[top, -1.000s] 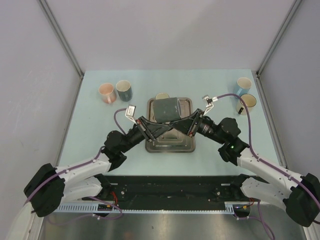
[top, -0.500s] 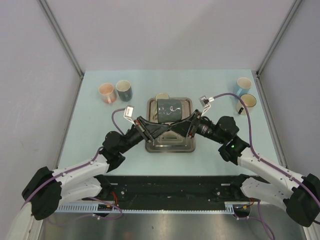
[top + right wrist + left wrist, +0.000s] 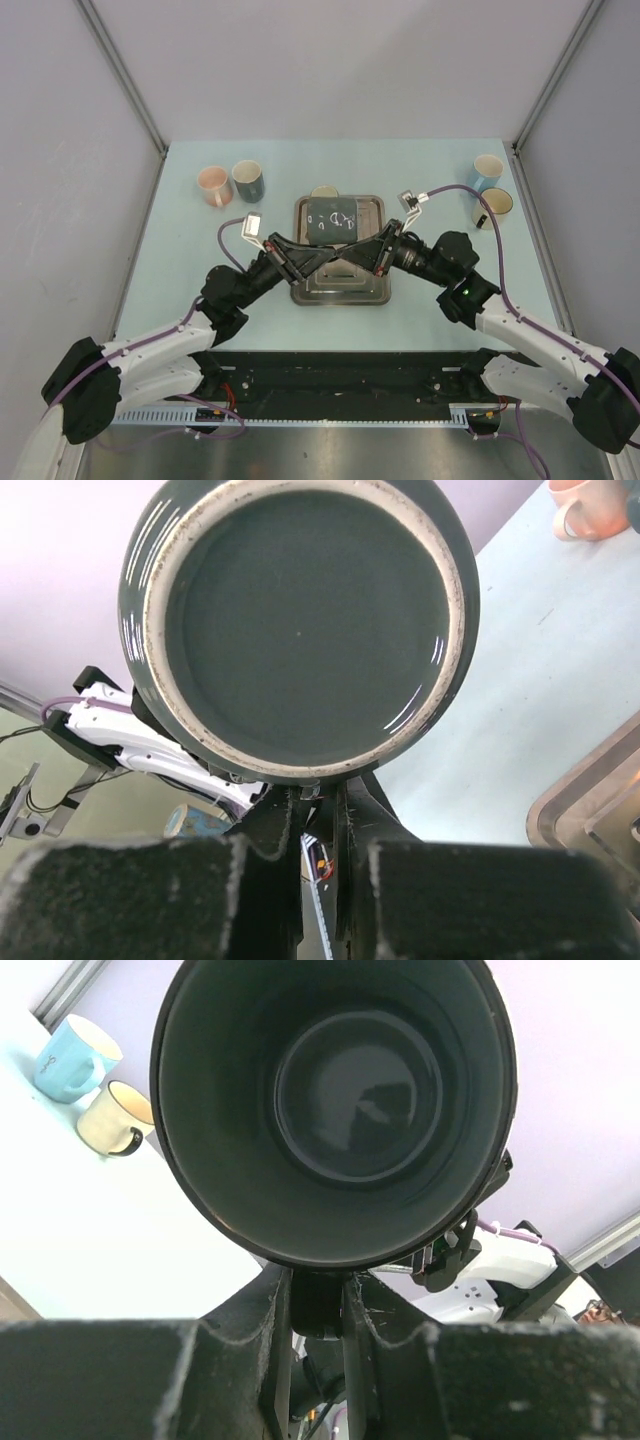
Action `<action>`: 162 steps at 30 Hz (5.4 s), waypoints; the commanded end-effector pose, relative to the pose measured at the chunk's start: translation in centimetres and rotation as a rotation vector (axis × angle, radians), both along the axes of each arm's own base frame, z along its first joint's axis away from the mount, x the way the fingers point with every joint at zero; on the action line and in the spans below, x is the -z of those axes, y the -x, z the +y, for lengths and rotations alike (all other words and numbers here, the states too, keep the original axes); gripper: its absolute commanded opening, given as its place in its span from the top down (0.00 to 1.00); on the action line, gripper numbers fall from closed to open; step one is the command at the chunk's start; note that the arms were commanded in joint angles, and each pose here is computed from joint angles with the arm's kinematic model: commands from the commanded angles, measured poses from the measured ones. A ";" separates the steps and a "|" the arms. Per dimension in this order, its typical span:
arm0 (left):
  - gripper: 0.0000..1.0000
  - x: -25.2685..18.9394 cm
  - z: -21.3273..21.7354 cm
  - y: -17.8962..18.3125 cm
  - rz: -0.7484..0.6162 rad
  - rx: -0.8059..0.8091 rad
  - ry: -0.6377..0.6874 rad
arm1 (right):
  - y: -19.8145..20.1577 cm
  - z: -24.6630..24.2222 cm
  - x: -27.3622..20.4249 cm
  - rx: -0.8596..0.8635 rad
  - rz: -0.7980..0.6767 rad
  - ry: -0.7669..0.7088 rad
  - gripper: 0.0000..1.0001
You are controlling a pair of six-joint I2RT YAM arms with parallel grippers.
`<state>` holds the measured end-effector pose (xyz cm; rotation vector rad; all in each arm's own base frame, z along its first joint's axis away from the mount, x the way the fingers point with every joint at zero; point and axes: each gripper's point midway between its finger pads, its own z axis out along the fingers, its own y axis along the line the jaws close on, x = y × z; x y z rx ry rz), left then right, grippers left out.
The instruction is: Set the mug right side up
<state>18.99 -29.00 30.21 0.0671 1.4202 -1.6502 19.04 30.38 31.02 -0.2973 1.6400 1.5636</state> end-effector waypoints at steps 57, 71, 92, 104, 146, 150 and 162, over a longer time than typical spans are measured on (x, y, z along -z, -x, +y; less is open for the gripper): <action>1.00 -5.8 2.5 2.1 -0.155 0.023 0.201 | 0.1 0.1 -3.5 -0.062 -0.090 -0.014 0.48; 1.00 -5.9 4.3 1.6 -0.172 -0.086 0.213 | -0.4 -0.4 -2.6 -0.021 -0.092 0.053 0.45; 0.99 -2.1 14.8 -6.1 -0.068 -0.744 -0.361 | 0.2 -4.4 0.5 0.178 -0.106 0.317 0.50; 1.00 4.1 22.0 -11.1 0.188 -1.000 -0.834 | -0.3 -7.1 3.1 0.296 -0.082 0.456 0.52; 1.00 22.9 27.3 -22.2 0.693 -0.853 -1.233 | -1.1 -10.6 4.4 0.377 -0.070 0.591 0.50; 0.89 23.1 27.4 -21.8 0.713 -0.843 -1.247 | -1.4 -11.4 4.3 0.402 -0.074 0.607 0.50; 0.53 20.2 27.0 -17.9 0.699 -0.845 -1.168 | -1.3 -11.9 3.3 0.411 -0.085 0.585 0.49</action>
